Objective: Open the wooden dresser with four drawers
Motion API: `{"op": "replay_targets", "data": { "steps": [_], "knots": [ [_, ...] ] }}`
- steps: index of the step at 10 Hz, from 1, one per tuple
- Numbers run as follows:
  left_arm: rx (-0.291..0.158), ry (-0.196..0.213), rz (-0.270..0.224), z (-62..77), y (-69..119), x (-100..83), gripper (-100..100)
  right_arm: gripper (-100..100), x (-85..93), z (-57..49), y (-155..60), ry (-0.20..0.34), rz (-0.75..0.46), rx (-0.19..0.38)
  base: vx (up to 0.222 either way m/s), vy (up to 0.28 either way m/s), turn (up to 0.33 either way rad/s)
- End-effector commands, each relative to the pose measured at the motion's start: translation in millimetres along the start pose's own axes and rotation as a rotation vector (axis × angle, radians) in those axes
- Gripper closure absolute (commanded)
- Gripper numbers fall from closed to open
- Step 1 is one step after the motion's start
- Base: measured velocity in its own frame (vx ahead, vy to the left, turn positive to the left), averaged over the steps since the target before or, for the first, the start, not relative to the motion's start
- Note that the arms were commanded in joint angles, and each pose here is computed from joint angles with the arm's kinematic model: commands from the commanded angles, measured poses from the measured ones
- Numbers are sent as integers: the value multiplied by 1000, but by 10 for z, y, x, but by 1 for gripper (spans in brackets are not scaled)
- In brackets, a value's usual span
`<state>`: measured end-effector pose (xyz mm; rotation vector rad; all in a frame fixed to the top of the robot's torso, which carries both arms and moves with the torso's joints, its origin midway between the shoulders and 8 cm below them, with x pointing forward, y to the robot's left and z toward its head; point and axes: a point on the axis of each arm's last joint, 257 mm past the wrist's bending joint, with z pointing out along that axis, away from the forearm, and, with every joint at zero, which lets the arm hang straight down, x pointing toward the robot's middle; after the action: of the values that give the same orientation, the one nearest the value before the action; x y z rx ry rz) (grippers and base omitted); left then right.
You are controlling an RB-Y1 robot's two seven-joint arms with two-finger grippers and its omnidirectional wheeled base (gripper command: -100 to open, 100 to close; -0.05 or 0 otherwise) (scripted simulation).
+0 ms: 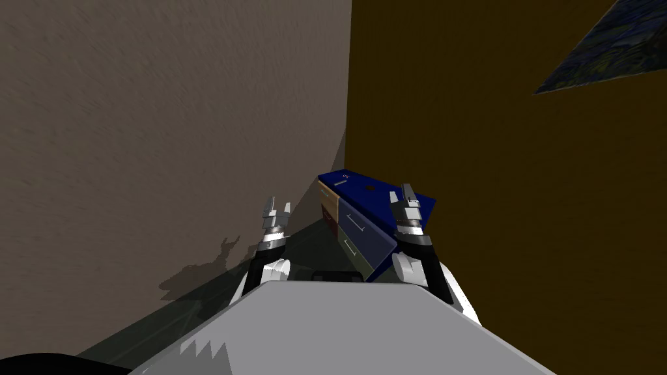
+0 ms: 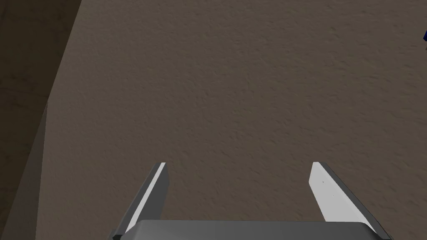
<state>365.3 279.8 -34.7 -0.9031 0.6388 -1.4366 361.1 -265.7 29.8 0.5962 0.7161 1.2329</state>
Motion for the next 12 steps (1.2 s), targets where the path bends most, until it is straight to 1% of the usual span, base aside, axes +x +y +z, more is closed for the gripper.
{"op": "replay_targets", "data": {
  "steps": [1,9,10,12],
  "knots": [
    [0,0,0,0,0,0,0,0,0,0,0,0,0,0,0,0,0],
    [0,0,0,0,-2,0,0,0,0,1,2,0,0,0,0,0,0],
    [0,0,0,1,-2,0,0,-100,110,11,-46,49,-35,1,17,21,58],
    [0,0,0,0,1,0,0,-100,251,19,-114,107,-82,2,19,46,60]
  ]
}}
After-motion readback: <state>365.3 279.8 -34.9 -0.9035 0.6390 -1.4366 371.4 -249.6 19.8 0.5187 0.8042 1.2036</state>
